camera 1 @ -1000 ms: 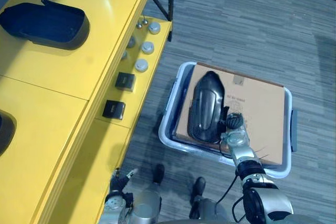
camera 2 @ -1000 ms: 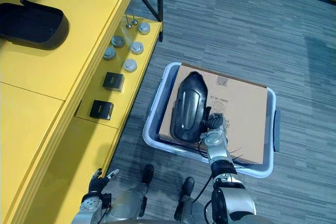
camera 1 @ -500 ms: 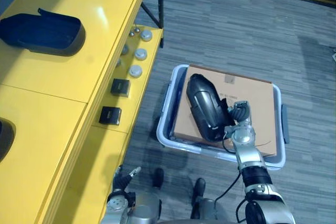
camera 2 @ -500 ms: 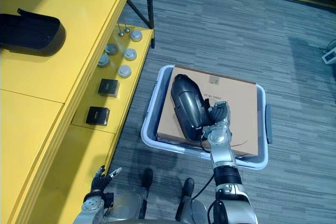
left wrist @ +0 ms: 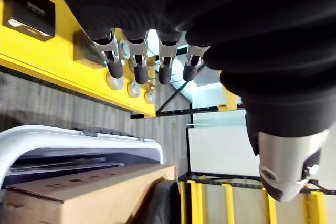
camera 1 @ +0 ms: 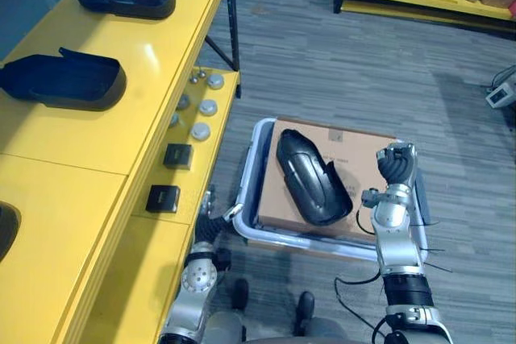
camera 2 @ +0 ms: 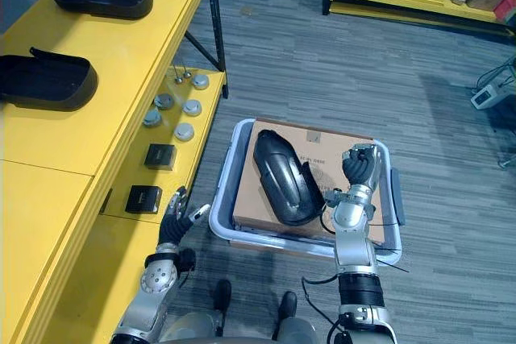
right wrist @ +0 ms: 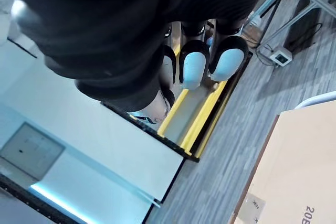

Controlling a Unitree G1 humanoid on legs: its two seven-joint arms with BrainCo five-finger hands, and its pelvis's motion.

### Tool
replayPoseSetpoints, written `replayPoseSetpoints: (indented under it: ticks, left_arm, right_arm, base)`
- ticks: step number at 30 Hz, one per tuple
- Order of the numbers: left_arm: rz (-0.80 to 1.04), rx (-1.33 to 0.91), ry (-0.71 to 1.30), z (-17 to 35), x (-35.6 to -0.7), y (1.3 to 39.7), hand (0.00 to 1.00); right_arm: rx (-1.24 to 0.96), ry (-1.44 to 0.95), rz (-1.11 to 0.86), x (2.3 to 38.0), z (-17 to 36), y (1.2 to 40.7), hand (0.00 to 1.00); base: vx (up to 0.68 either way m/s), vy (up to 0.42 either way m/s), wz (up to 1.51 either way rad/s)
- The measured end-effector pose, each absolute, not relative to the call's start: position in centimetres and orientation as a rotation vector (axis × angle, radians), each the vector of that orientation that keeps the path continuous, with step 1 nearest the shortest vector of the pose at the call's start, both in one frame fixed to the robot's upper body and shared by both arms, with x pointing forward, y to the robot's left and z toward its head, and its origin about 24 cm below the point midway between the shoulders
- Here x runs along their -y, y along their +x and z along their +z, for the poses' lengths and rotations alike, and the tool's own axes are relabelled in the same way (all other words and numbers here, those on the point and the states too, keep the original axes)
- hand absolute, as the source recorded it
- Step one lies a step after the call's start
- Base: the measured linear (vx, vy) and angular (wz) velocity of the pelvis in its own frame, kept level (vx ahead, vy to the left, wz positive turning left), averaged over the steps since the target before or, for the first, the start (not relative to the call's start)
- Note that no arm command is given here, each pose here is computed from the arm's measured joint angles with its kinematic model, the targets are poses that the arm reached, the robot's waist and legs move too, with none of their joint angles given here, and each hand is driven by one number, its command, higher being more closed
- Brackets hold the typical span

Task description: Walk over and take plastic housings, then place them on the shelf

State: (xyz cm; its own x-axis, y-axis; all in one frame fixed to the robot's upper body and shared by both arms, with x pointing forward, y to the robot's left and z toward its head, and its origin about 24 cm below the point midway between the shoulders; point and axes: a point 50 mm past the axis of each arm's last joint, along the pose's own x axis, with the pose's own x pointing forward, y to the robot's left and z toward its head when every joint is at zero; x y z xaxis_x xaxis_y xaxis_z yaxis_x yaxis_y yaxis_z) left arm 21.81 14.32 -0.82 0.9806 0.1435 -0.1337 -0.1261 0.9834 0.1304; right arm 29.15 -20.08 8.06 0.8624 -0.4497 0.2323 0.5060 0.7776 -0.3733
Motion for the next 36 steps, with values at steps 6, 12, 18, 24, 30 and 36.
replayPoseSetpoints:
  ticks: [6, 12, 18, 24, 30, 36]
  left_arm:
    - [0.151, -0.169, 0.129, -1.4, -14.5, 21.5, 0.0]
    - [0.163, -0.36, 0.161, -5.4, -15.2, 19.2, 0.0]
    - [0.208, -0.509, 0.19, -8.2, -16.7, 17.5, 0.0]
    - [0.242, -0.614, 0.204, -10.0, -17.7, 15.9, 0.0]
    - [0.269, -0.67, 0.207, -11.0, -18.3, 15.5, 0.0]
    - [0.271, -0.672, 0.209, -11.0, -18.3, 15.8, 0.0]
  right_arm:
    - [0.129, -0.45, -0.456, 19.1, 7.8, 29.4, 0.0]
    - [0.033, -0.509, -0.423, 19.4, 5.7, 29.4, 0.0]
    - [-0.09, -0.611, -0.405, 19.8, 3.2, 29.3, 0.0]
    - [-0.167, -0.691, -0.378, 19.8, 1.8, 30.2, 0.0]
    - [-0.219, -0.753, -0.358, 19.8, 2.2, 32.6, 0.0]
    - [-0.311, -0.783, -0.339, 19.5, 1.7, 33.8, 0.0]
  base:
    - [-0.04, -0.003, -0.07]
    - [-0.01, -0.001, -0.01]
    - [0.01, -0.01, 0.11]
    - [0.01, -0.006, 0.12]
    - [-0.01, -0.003, 0.01]
    - [0.01, -0.007, 0.11]
